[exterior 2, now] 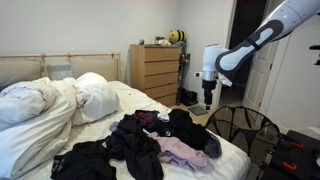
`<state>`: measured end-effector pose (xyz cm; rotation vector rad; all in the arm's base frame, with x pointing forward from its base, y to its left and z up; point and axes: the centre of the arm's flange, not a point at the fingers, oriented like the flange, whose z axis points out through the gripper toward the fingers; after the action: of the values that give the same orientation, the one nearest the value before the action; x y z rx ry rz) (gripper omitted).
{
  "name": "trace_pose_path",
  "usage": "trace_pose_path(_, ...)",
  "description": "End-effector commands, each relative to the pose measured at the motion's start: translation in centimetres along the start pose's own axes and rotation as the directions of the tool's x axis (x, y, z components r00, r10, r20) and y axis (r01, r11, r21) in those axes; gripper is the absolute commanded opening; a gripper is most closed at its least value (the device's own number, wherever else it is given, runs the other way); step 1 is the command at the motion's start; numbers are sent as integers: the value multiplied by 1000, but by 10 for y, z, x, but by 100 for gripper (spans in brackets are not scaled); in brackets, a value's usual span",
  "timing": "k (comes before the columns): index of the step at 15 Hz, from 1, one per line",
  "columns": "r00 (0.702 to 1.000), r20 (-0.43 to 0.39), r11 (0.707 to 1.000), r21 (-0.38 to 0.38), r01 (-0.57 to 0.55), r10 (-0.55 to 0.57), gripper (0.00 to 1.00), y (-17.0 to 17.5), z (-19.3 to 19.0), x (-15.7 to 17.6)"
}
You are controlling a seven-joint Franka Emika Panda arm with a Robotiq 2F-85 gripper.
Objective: Put the black sweater in the laundry basket
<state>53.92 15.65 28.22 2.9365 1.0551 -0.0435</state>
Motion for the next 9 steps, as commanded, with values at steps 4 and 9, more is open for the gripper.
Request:
trace_pose_path(4, 997, -63, 998, 24, 55, -53, 100, 2, 42, 38)
trace_pose_path(9, 991, -114, 997, 31, 75, -71, 100, -4, 73, 55)
